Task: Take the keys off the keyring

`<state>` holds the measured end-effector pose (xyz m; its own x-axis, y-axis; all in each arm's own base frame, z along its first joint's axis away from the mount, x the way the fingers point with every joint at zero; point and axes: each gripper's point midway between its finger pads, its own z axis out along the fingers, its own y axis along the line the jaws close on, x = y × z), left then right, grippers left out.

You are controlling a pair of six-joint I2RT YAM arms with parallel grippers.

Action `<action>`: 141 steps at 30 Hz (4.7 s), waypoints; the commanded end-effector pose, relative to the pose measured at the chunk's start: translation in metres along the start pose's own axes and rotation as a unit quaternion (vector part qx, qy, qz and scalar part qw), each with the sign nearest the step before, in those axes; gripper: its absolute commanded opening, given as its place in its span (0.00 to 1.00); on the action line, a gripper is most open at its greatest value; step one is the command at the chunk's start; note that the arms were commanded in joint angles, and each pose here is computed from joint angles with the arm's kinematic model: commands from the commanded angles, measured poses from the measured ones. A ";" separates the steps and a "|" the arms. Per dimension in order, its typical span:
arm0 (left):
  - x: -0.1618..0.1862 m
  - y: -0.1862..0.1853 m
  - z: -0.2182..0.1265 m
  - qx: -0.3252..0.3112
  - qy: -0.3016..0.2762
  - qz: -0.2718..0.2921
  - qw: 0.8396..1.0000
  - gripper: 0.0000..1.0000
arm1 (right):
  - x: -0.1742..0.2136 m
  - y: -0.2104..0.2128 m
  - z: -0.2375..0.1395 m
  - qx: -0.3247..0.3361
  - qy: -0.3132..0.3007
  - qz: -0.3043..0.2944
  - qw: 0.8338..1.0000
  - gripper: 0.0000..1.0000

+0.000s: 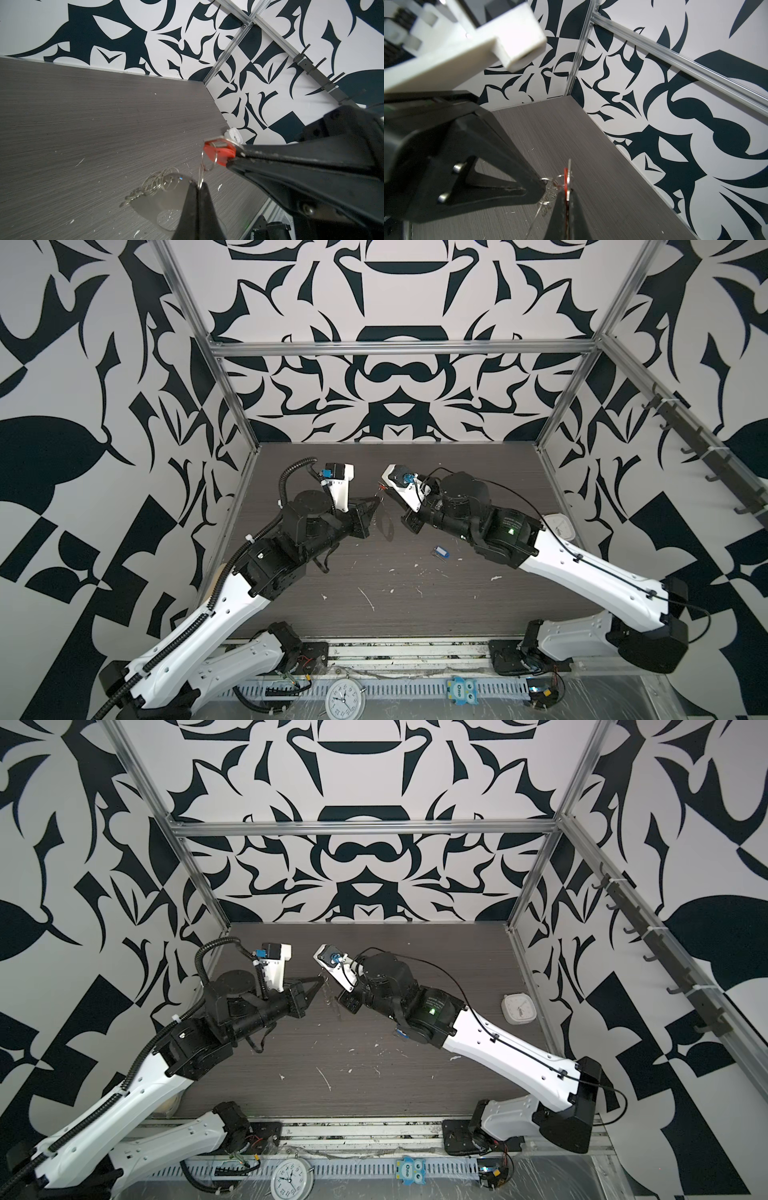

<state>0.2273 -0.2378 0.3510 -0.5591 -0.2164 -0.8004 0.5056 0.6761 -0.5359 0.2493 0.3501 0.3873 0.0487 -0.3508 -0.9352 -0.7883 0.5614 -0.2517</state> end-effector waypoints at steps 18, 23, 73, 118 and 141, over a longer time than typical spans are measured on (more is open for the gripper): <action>0.072 -0.028 -0.008 0.158 0.122 0.066 0.978 0.00 | -0.128 -0.012 -0.071 -0.051 -0.168 -0.057 0.983 0.00; 0.075 -0.038 -0.011 0.191 0.128 0.077 0.970 0.00 | -0.126 0.001 -0.071 -0.096 -0.154 -0.075 0.981 0.00; 0.050 -0.086 -0.048 0.343 0.035 0.082 0.935 0.00 | -0.133 0.015 -0.037 -0.185 -0.109 -0.057 0.975 0.25; 0.023 -0.066 -0.057 0.277 -0.066 0.088 0.955 0.00 | 0.016 0.040 -0.079 -0.162 -0.077 0.185 0.966 0.66; 0.019 -0.069 -0.058 0.283 -0.072 0.078 0.953 0.00 | 0.037 0.069 -0.050 -0.207 -0.042 0.184 0.960 0.44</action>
<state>0.1467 -0.2501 0.3739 -0.4013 -0.2293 -0.8868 0.8566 0.2489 -0.4520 0.1681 0.3382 0.3316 -0.2797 -0.1642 -0.9459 -0.9280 0.2990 0.2225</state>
